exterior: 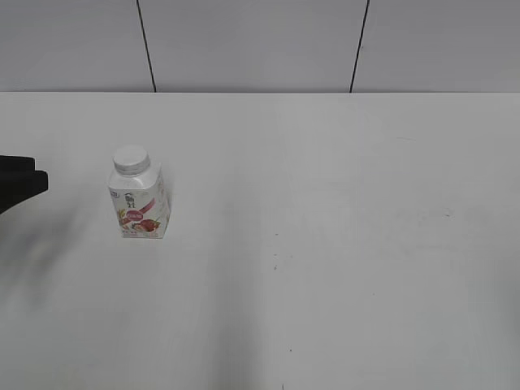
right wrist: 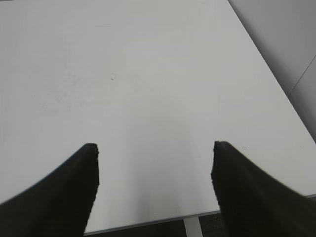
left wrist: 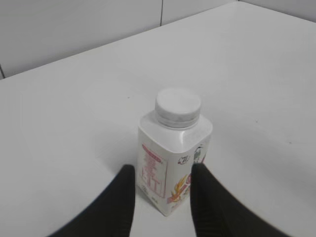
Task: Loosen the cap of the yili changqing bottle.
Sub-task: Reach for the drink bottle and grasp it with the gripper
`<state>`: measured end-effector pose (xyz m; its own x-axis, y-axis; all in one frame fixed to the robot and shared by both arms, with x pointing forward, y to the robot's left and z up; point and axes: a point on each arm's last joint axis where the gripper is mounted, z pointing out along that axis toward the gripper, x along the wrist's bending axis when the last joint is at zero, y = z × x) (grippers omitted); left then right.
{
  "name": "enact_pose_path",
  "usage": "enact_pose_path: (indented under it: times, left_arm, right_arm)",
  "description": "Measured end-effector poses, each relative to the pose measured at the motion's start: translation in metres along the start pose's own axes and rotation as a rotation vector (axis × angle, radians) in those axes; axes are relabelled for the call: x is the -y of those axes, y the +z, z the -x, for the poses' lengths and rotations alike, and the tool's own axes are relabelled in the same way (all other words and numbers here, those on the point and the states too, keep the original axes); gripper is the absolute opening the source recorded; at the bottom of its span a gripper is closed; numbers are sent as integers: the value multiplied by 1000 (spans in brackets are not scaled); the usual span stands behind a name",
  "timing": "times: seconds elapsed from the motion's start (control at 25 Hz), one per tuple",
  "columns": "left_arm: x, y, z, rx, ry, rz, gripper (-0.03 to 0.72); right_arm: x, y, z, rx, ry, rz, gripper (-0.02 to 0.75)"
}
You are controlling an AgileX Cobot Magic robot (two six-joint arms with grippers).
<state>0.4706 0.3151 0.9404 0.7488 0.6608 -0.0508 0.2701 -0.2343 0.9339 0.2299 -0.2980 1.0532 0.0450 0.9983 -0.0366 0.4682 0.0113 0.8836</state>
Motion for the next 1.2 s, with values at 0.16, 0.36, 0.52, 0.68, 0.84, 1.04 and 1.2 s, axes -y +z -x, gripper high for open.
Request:
enact_pose_path:
  times: [0.16, 0.36, 0.52, 0.68, 0.84, 1.04, 1.2]
  left_arm:
    - [-5, 0, -1, 42, 44, 13, 246]
    - [-2, 6, -9, 98, 36, 31, 242]
    - [11, 14, -20, 132, 3, 9, 242]
    - [21, 22, -33, 171, 1, -16, 242]
    - [31, 30, -47, 199, 0, -33, 299]
    - [38, 38, -62, 229, 20, -51, 595]
    - [45, 47, -72, 248, 22, -55, 656]
  right_arm:
    - [0, 0, 0, 0, 0, 0, 563]
    - [0, 0, 0, 0, 0, 0, 563]
    - [0, 0, 0, 0, 0, 0, 563]
    - [0, 0, 0, 0, 0, 0, 563]
    - [0, 0, 0, 0, 0, 0, 563]
    - [0, 0, 0, 0, 0, 0, 563]
    - [0, 0, 0, 0, 0, 0, 563]
